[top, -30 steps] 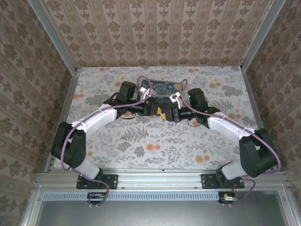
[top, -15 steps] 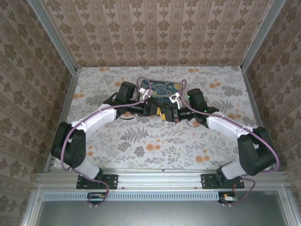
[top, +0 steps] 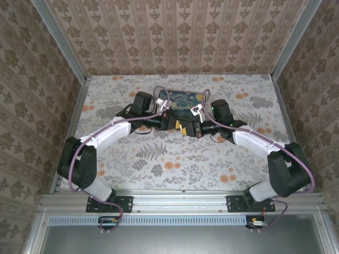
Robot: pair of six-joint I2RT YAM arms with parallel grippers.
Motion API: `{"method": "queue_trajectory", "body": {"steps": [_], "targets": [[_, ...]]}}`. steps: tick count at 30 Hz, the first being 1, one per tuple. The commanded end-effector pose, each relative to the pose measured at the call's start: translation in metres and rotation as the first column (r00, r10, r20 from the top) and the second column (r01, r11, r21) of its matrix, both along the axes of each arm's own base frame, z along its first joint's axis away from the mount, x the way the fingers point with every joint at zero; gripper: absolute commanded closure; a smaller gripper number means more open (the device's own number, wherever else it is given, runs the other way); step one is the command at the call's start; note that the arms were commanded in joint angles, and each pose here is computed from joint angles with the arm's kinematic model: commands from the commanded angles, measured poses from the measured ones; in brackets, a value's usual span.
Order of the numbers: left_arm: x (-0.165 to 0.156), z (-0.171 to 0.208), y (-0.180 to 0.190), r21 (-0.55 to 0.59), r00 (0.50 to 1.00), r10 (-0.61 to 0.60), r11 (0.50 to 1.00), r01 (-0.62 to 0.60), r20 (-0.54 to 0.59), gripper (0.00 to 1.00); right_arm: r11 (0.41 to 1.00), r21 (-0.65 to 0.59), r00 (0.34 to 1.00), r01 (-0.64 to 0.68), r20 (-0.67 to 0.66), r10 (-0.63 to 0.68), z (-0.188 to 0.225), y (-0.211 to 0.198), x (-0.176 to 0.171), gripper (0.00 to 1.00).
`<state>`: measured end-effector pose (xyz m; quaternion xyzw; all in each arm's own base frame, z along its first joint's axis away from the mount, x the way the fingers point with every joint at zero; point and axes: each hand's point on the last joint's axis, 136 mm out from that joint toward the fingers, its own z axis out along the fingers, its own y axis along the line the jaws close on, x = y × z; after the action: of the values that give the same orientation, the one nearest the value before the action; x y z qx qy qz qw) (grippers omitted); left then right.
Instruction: Unlock a padlock with a key
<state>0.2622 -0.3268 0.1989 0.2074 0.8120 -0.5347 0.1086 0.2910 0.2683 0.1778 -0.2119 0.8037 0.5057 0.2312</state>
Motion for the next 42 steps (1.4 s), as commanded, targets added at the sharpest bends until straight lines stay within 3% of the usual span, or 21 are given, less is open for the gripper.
{"method": "queue_trajectory", "body": {"steps": [1, 7, 12, 15, 28, 31, 42], "targets": [[0.0, 0.008, -0.003, -0.033, 0.999, -0.02, 0.999, 0.021, 0.03, 0.94, 1.0, 0.015, 1.0, -0.012, 0.001, 0.012, 0.004, 0.003, -0.001, 1.0], [0.0, 0.009, -0.003, -0.043, 0.999, -0.017, 0.999, 0.018, 0.034, 1.0, 1.0, 0.01, 1.0, -0.007, 0.002, 0.007, 0.005, 0.002, 0.0, 0.9], [0.003, 0.012, 0.0, -0.05, 0.999, 0.001, 0.999, 0.001, 0.045, 1.0, 1.0, -0.007, 1.0, 0.012, -0.005, -0.012, 0.002, -0.003, 0.001, 0.61], [0.003, 0.013, 0.002, -0.054, 0.999, 0.004, 0.999, -0.002, 0.047, 1.0, 0.999, -0.014, 1.0, 0.029, -0.006, -0.029, 0.001, -0.008, 0.003, 0.55], [0.009, 0.022, 0.003, -0.091, 0.998, 0.032, 0.995, -0.027, 0.048, 1.0, 0.989, 0.084, 0.992, 0.121, 0.014, -0.122, 0.022, -0.011, 0.022, 0.53], [0.009, 0.021, 0.003, -0.092, 0.998, 0.034, 0.995, -0.03, 0.045, 1.0, 0.984, 0.139, 0.993, 0.113, 0.006, -0.114, 0.03, -0.006, 0.024, 0.55], [0.016, 0.026, 0.004, -0.137, 0.996, 0.07, 0.989, -0.063, 0.046, 1.0, 0.979, 0.167, 0.993, 0.118, -0.024, -0.116, 0.028, -0.002, 0.025, 0.57]]}}
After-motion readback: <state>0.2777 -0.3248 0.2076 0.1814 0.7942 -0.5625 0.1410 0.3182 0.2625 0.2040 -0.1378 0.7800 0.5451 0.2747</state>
